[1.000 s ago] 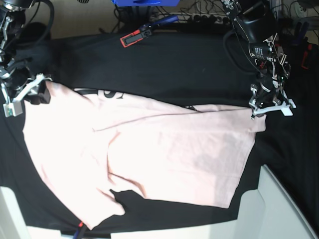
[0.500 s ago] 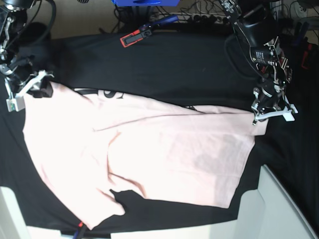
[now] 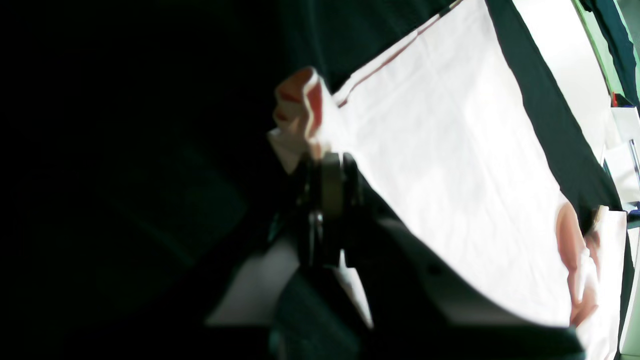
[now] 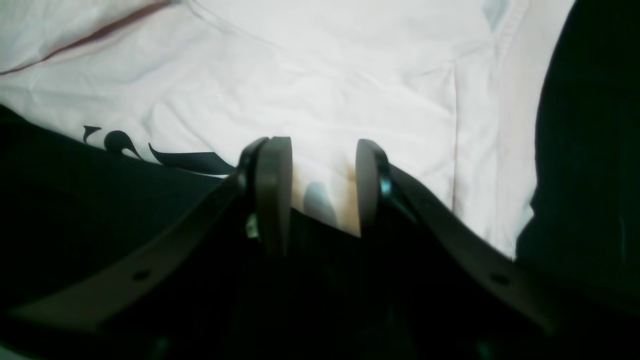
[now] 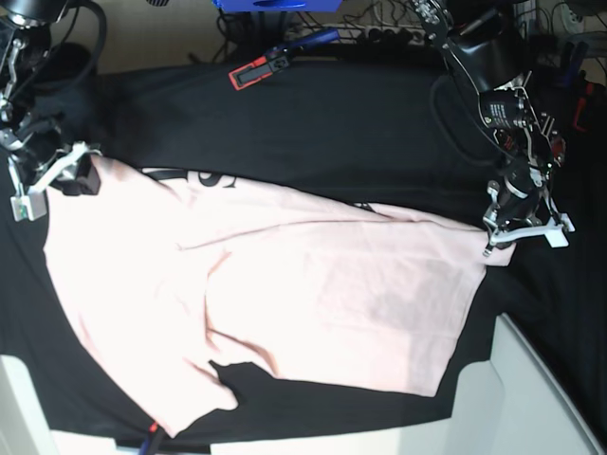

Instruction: Fold the T-shirt properly

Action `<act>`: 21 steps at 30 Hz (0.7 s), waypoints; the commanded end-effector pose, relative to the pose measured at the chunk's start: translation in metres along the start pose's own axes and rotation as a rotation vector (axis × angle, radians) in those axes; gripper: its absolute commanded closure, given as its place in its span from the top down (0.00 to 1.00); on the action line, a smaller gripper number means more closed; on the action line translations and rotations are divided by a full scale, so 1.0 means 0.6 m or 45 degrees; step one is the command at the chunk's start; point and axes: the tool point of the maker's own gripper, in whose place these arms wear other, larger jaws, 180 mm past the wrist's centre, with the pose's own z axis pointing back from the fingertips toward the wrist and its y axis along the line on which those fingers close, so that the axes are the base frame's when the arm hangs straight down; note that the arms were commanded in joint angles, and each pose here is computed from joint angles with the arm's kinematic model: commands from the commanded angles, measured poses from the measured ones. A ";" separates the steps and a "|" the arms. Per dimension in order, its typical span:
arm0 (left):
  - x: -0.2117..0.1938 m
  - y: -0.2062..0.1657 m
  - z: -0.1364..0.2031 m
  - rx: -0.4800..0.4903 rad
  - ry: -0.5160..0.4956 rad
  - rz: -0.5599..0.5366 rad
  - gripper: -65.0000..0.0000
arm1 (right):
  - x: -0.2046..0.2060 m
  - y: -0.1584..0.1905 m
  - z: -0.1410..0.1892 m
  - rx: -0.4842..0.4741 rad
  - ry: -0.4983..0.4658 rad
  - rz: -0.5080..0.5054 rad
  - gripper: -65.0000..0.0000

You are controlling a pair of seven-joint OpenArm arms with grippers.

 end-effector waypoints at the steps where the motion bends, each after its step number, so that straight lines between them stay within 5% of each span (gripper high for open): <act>1: 0.024 -0.019 0.000 -0.038 -0.053 -0.001 0.00 | 0.028 -0.004 0.006 0.002 -0.064 0.024 0.30; 17: 0.002 -0.012 0.001 -0.026 -0.020 0.011 0.00 | 0.039 -0.005 0.004 0.002 -0.079 0.030 0.30; 21: -0.007 -0.004 0.004 -0.016 -0.006 0.006 0.16 | 0.040 -0.005 0.004 0.002 -0.081 0.030 0.30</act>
